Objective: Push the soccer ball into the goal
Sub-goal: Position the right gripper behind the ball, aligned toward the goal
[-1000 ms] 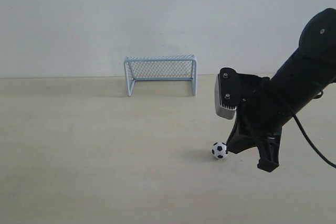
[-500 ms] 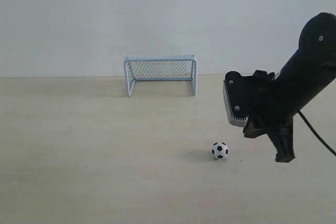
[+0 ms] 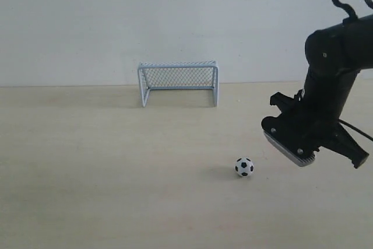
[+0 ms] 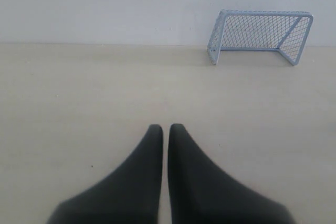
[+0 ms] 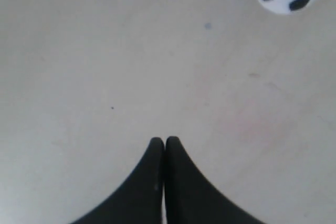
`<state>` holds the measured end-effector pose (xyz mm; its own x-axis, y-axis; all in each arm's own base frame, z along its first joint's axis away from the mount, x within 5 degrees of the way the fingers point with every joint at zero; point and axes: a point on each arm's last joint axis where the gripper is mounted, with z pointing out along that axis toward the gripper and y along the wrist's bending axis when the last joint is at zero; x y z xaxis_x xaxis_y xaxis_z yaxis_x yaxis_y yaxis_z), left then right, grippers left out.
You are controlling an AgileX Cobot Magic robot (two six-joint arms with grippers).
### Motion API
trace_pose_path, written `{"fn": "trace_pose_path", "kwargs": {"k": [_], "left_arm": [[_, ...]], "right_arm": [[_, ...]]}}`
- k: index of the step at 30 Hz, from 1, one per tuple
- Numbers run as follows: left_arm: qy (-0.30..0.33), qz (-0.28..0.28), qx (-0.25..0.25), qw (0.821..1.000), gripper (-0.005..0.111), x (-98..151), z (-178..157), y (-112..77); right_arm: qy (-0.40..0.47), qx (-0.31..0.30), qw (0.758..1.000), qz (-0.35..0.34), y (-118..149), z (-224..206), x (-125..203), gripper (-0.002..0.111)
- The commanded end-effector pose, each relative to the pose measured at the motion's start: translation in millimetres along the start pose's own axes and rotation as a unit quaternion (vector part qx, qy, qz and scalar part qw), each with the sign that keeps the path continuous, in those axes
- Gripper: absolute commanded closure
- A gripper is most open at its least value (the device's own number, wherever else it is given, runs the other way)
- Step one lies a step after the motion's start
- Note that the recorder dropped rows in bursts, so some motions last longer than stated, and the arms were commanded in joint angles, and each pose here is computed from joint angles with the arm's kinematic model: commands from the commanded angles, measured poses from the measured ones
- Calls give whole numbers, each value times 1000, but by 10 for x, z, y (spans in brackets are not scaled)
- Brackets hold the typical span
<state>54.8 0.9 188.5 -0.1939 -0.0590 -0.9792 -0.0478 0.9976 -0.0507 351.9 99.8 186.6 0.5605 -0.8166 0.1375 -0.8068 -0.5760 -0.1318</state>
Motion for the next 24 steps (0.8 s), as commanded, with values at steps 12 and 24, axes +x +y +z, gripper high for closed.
{"fn": "trace_pose_path", "kwargs": {"k": [12, 24], "left_arm": [[1, -3, -2, 1000, 102, 13, 1, 3], [1, -3, -2, 1000, 102, 13, 1, 3]], "right_arm": [[-183, -43, 982, -21, -149, -22, -249, 108], [-183, -8, 983, -1, -273, 244, -260, 108]]}}
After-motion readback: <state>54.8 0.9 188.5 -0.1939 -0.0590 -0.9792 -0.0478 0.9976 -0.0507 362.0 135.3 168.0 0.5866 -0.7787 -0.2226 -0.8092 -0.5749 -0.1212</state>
